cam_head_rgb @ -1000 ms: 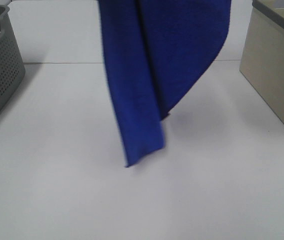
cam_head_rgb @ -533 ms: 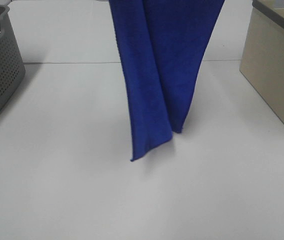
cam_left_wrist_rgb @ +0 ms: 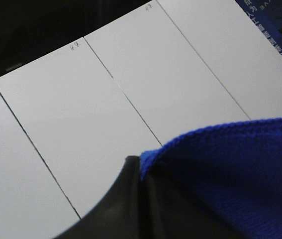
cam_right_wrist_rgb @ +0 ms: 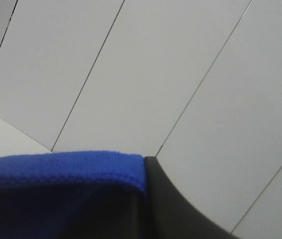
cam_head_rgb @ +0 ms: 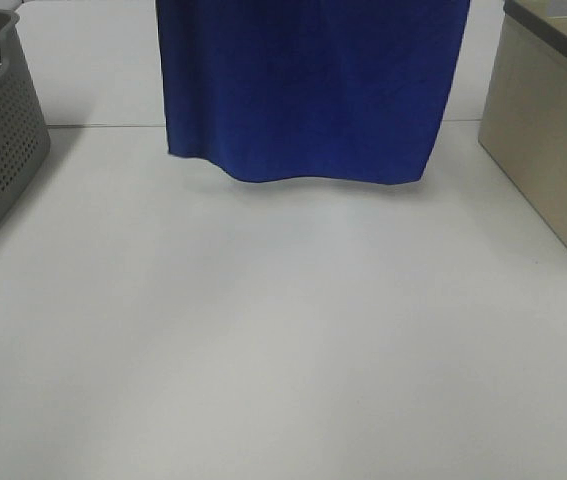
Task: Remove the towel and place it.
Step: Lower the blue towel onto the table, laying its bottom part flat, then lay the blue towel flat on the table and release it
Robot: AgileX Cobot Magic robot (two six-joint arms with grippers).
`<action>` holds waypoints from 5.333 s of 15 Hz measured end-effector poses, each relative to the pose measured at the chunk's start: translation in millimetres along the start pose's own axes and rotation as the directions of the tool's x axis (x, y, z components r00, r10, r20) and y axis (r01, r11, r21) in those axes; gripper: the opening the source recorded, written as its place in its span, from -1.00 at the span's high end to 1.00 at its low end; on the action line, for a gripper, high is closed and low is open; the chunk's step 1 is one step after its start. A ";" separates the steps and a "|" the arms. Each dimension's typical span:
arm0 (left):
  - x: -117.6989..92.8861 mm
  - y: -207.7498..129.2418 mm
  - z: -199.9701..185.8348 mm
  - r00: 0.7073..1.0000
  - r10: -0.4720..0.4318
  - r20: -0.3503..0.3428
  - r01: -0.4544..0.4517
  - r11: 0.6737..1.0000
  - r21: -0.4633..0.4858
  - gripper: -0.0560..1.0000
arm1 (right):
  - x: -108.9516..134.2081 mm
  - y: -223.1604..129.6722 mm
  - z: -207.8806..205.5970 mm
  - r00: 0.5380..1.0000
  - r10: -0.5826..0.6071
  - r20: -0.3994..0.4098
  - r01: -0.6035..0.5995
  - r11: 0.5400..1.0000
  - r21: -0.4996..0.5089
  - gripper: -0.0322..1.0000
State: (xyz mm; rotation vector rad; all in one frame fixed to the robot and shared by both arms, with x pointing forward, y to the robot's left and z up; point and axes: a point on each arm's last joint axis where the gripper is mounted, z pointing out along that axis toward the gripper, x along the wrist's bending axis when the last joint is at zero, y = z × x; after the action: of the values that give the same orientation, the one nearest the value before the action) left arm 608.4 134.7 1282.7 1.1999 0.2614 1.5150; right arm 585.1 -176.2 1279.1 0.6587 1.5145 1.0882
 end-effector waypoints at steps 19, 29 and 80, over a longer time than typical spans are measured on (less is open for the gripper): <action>27.6 -129.7 67.4 0.975 0.032 -0.221 -0.048 0.996 -0.069 0.89 | 11.9 -43.3 127.6 0.993 0.068 0.097 -0.033 0.947 -0.319 0.91; 22.6 -144.1 68.6 0.982 0.032 -0.184 -0.024 0.999 0.044 0.89 | 12.3 -49.5 130.5 0.993 0.082 0.086 -0.054 0.957 -0.284 0.91; -99.2 -73.9 -317.2 0.490 -0.783 -0.384 -0.002 -0.442 0.897 0.89 | 131.3 -197.1 -207.3 0.560 0.828 0.022 0.008 -0.032 0.999 0.91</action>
State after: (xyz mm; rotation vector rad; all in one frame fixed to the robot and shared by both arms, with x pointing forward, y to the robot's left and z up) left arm 391.4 213.5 1032.5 2.1615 1.6603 -0.4647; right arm 384.0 -205.0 1038.6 2.1144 2.8020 0.5464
